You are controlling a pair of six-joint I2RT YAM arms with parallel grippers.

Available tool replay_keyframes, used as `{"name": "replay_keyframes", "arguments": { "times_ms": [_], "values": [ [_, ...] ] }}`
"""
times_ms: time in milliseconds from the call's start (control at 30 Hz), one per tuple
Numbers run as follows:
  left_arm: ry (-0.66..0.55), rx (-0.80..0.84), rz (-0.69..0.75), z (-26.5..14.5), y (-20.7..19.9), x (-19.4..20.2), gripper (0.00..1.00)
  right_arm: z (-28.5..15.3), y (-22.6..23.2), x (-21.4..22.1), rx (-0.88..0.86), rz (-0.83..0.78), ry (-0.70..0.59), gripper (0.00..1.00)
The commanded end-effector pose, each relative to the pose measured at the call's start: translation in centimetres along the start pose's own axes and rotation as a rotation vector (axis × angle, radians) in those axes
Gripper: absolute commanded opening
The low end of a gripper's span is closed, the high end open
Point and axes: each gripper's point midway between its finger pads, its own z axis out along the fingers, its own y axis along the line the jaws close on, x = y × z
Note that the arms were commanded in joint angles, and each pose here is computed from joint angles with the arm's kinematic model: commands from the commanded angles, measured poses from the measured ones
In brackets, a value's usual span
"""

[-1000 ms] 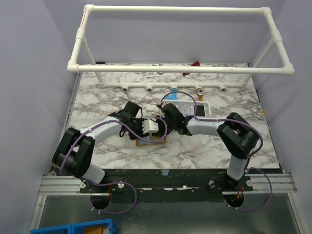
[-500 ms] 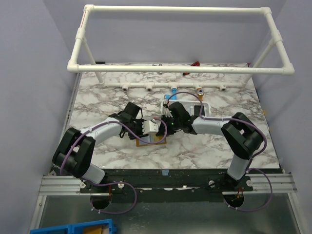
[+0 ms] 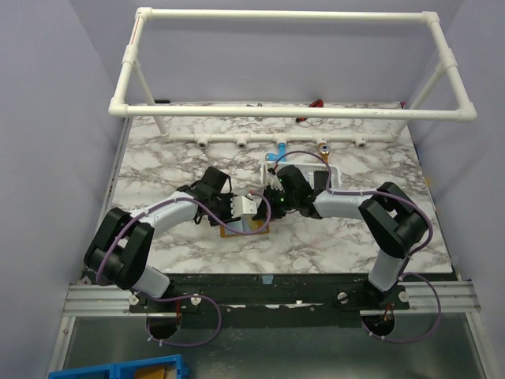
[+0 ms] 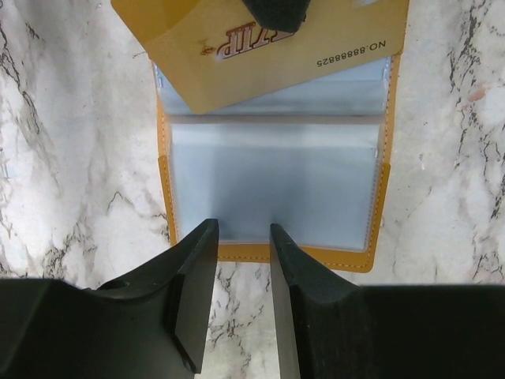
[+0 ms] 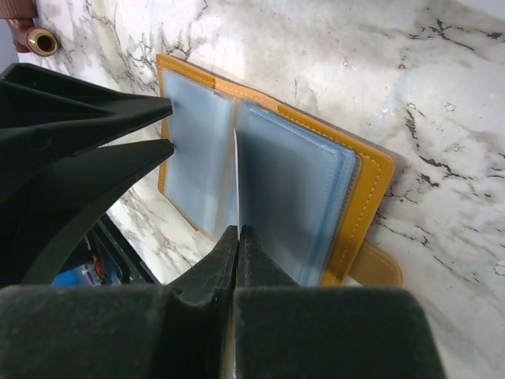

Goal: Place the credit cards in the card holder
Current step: Insert the credit card into the card holder.

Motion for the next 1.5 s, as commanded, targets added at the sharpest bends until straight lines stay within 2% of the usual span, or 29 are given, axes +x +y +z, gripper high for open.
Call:
{"name": "replay_keyframes", "arguments": {
  "times_ms": [0, 500, 1133, 1467],
  "values": [
    [0.027, -0.026, 0.040, -0.3, -0.3, 0.5, 0.34, 0.1, -0.1, -0.1, -0.002, 0.037, -0.012, 0.01],
    [0.051, -0.024, 0.052, 0.0, -0.8, 0.6, 0.31, 0.9, 0.8, 1.0, -0.089, 0.035, 0.055, 0.01],
    [0.051, -0.012, 0.052, 0.1, -1.1, 0.7, 0.28, 2.6, -0.8, 0.6, -0.015, 0.077, 0.078, 0.01],
    [0.046, 0.051, 0.060, -0.1, -2.9, 0.3, 0.28, 3.5, -1.0, 0.7, -0.020, 0.092, 0.084, 0.01]
  ]
}}
